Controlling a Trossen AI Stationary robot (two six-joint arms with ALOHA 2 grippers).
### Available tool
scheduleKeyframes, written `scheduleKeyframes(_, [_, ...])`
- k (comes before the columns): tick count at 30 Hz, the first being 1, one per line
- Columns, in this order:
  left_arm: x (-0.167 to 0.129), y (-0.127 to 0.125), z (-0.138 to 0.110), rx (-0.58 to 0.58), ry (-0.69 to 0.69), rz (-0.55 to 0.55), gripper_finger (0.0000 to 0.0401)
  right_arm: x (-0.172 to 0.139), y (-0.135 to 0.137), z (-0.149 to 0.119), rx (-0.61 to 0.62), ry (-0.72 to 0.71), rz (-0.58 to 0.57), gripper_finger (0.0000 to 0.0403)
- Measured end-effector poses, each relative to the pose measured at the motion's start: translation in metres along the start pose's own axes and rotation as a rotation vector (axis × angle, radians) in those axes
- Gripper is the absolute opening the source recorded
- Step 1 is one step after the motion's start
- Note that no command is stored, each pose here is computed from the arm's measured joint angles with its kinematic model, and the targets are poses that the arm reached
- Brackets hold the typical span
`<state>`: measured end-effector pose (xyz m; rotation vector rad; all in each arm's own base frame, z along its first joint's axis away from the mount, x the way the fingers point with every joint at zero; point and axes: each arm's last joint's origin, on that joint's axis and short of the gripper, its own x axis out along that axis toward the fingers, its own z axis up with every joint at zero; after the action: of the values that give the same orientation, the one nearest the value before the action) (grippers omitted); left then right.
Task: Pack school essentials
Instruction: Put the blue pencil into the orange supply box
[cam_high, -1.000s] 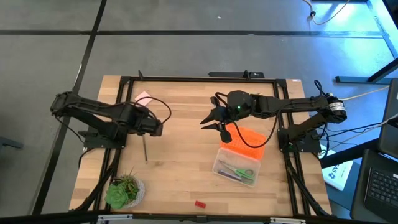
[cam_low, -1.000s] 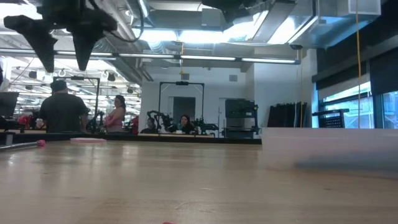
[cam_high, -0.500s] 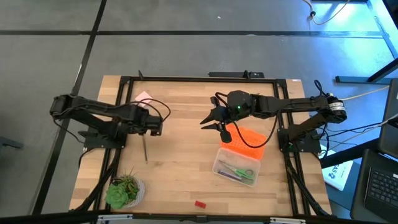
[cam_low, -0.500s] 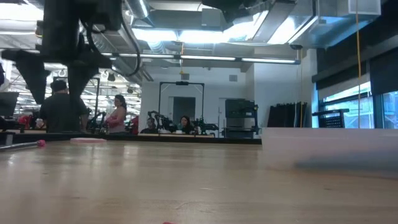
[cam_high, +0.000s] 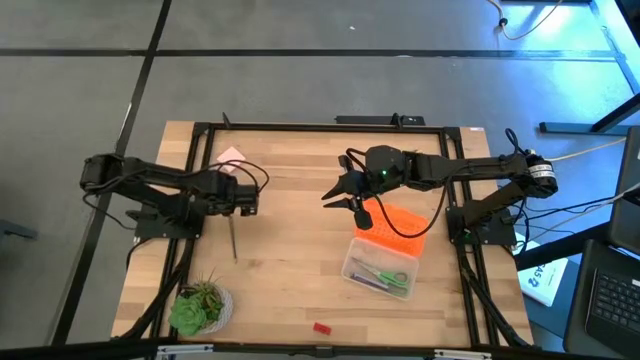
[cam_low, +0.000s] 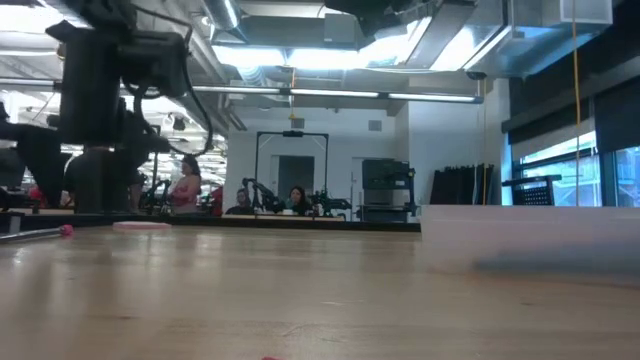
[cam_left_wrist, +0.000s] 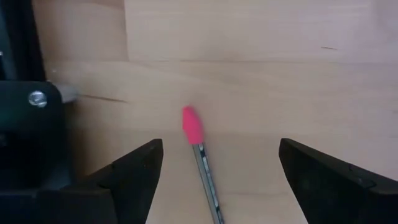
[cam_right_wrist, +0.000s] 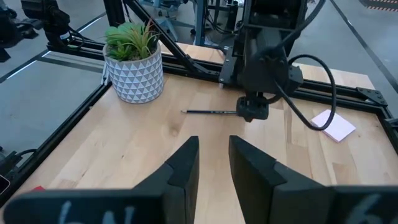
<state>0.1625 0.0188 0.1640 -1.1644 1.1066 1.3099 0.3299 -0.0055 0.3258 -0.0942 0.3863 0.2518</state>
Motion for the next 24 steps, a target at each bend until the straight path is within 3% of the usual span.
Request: scheduleKeyframes(24, [0.031, 0.011, 0.001, -0.046, 0.017, -0.036, 0.0316, 0.0, 0.0, 0.0, 0.0, 0.0, 0.0, 0.009])
